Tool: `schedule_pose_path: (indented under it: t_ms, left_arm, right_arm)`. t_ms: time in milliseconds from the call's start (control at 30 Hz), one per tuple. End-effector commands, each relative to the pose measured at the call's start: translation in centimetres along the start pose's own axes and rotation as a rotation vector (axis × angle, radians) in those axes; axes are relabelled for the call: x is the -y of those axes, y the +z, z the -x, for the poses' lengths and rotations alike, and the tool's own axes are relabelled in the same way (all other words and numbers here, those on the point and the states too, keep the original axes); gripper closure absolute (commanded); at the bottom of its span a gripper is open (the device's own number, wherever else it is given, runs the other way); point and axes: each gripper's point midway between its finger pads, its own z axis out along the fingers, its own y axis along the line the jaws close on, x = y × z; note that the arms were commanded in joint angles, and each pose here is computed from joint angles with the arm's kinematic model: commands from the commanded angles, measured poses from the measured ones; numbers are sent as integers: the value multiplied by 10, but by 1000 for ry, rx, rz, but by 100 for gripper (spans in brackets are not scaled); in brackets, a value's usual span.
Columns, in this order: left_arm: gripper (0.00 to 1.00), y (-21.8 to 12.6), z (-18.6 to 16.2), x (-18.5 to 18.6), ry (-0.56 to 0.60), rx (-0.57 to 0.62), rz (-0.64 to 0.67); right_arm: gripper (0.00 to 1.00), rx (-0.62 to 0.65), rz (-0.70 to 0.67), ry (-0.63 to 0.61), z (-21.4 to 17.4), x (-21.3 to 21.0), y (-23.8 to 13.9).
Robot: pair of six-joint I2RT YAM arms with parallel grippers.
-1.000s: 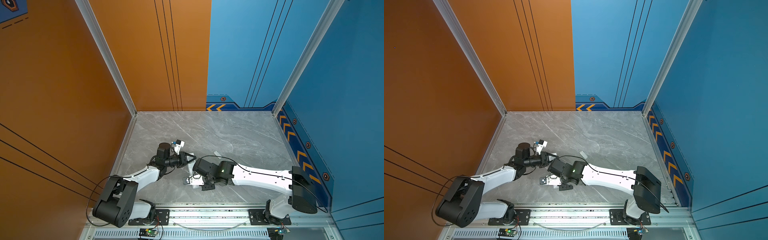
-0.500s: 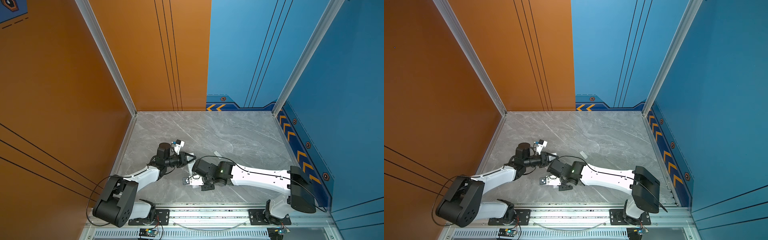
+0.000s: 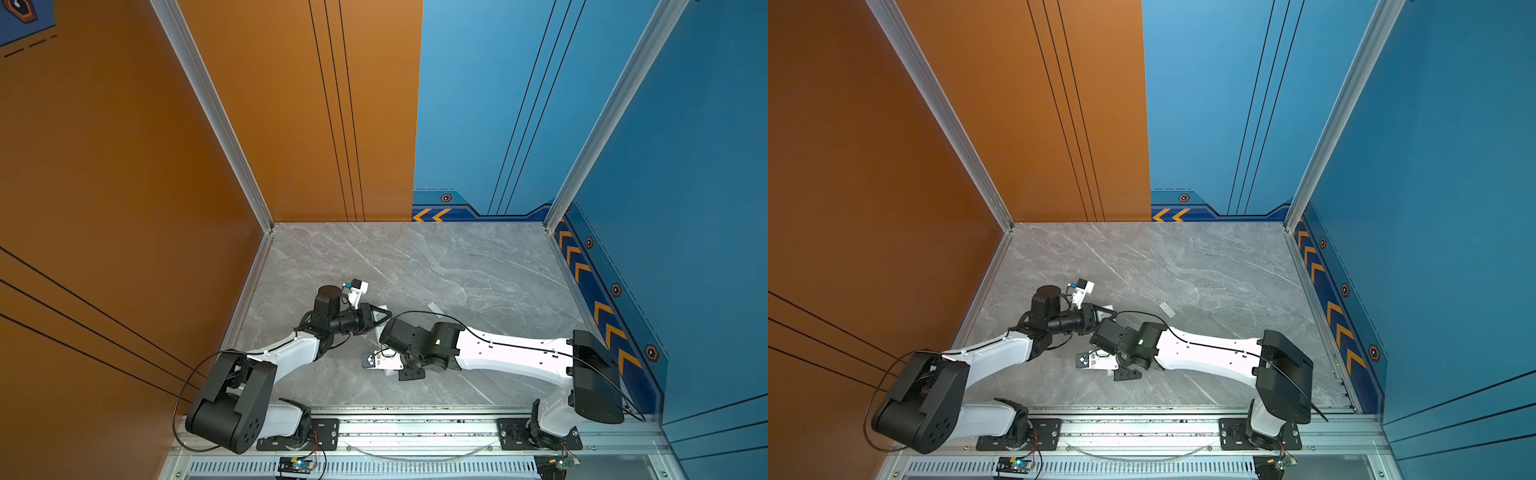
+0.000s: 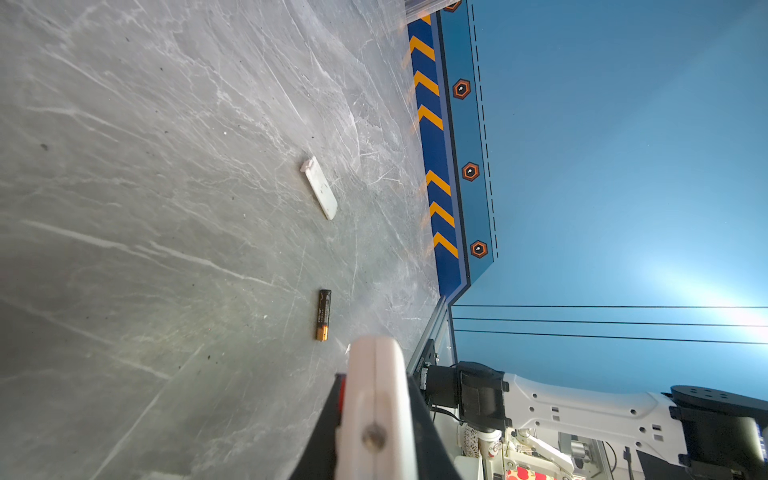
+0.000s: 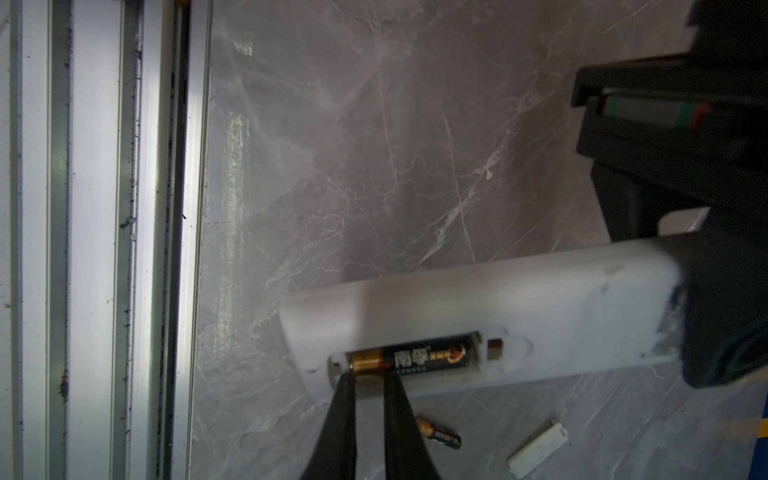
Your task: Load the batteries into the remote control
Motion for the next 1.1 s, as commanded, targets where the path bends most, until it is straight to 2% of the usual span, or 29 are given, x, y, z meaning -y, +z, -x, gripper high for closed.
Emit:
schedule_pose_path:
  t_ms: [0,600,1067]
  left_arm:
    - [100,3,-4,18,13,-49,-55]
    - [100,3,-3,17,9,-50,-54]
    - [100,4,-1,15,13,-45,-49]
  right_arm:
    - [89,-21,-62,23,1,15,4]
    - [90,-60,-113,45,-8,29,5]
    - [80,-66,-131,56,-10,31,2]
